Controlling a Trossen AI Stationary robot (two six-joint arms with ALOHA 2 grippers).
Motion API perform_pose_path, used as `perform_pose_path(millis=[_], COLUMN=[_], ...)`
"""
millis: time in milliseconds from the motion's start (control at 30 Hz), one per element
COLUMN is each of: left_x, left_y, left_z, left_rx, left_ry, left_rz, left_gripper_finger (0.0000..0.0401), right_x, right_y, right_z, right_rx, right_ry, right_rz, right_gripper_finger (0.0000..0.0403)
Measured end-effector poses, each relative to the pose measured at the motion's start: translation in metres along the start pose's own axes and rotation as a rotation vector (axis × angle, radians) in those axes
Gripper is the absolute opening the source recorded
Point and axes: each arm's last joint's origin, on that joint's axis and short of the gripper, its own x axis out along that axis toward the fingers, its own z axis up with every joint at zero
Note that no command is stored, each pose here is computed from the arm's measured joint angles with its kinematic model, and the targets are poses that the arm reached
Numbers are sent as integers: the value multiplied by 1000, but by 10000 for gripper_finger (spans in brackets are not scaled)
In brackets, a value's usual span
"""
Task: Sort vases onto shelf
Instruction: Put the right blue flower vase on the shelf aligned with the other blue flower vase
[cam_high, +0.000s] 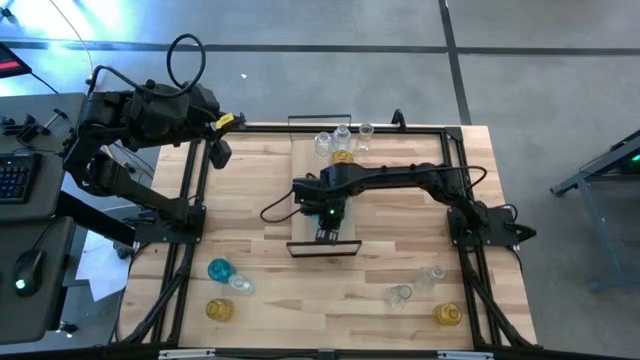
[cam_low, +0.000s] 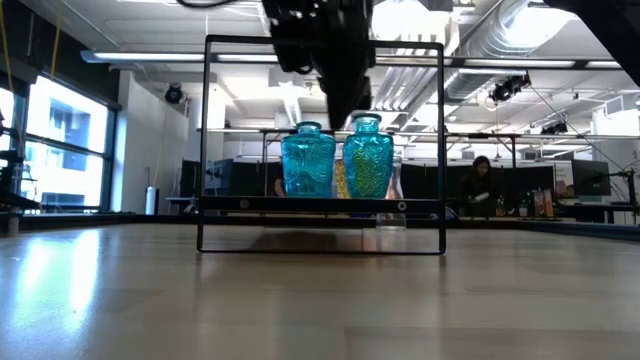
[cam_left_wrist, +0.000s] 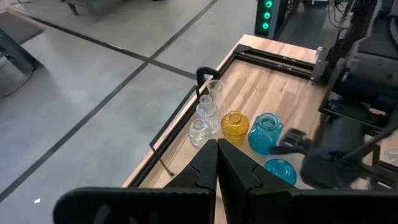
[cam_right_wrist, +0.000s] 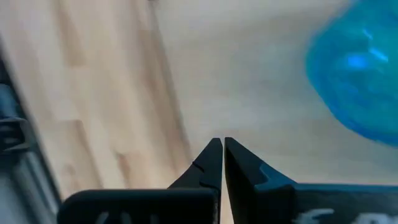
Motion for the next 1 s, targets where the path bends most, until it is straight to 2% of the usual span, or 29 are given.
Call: perform_pose_path(millis=[67,367,567,1000], left_x=[0,0,0,0], left_y=[0,0,-1,-1], left_z=[0,1,1,1], left_rx=[0,3,-4,-4], left_ry=[-1,-7,-3,-2], left_rz=[2,1,-21,-24], left_gripper_finger=[1,1,1,1], right_x=[1,-2,-5,-8], right_y=[4,2,-7,-20], right_z=[4,15,21,23], right_rx=[-18,-86,-54,-37], right_ry=[-40,-144,-200,-222], right_rz=[37,50,2,-69], right_gripper_finger=[0,0,0,0])
